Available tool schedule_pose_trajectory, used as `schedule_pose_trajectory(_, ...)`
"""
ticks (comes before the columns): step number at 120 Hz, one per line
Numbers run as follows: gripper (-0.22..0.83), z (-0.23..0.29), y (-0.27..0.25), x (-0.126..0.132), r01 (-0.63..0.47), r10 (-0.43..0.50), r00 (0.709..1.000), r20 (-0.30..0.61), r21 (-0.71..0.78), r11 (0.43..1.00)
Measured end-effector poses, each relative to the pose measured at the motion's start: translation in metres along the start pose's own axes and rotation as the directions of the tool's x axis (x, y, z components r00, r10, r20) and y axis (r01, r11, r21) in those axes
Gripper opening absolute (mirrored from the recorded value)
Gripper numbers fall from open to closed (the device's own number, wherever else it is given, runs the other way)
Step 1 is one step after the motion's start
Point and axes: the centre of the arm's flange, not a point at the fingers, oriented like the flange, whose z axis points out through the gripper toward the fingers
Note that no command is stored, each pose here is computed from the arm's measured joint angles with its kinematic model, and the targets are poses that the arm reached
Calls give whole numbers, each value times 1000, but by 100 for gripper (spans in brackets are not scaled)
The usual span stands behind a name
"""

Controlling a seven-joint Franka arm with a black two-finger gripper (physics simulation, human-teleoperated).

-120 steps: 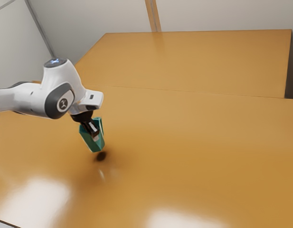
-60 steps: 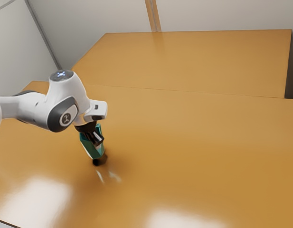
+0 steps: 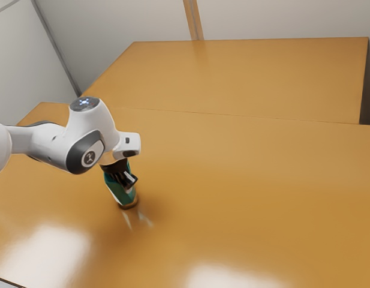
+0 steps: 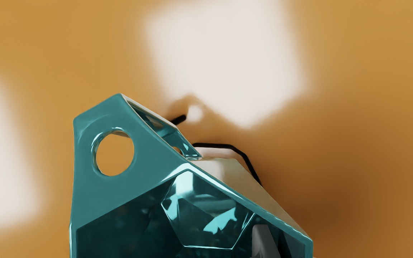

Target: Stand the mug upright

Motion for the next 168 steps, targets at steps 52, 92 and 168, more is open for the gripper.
schedule_pose_trajectory(52, -9, 12, 1, 0, 45, -45, 999, 21, -5, 999)
schedule_pose_trajectory(92, 39, 2, 1, 1, 62, -62, 998, 0, -7, 998)
schedule_pose_trajectory(168, 59, -87, 3, 38, 86, -86, 996, 6, -16, 996)
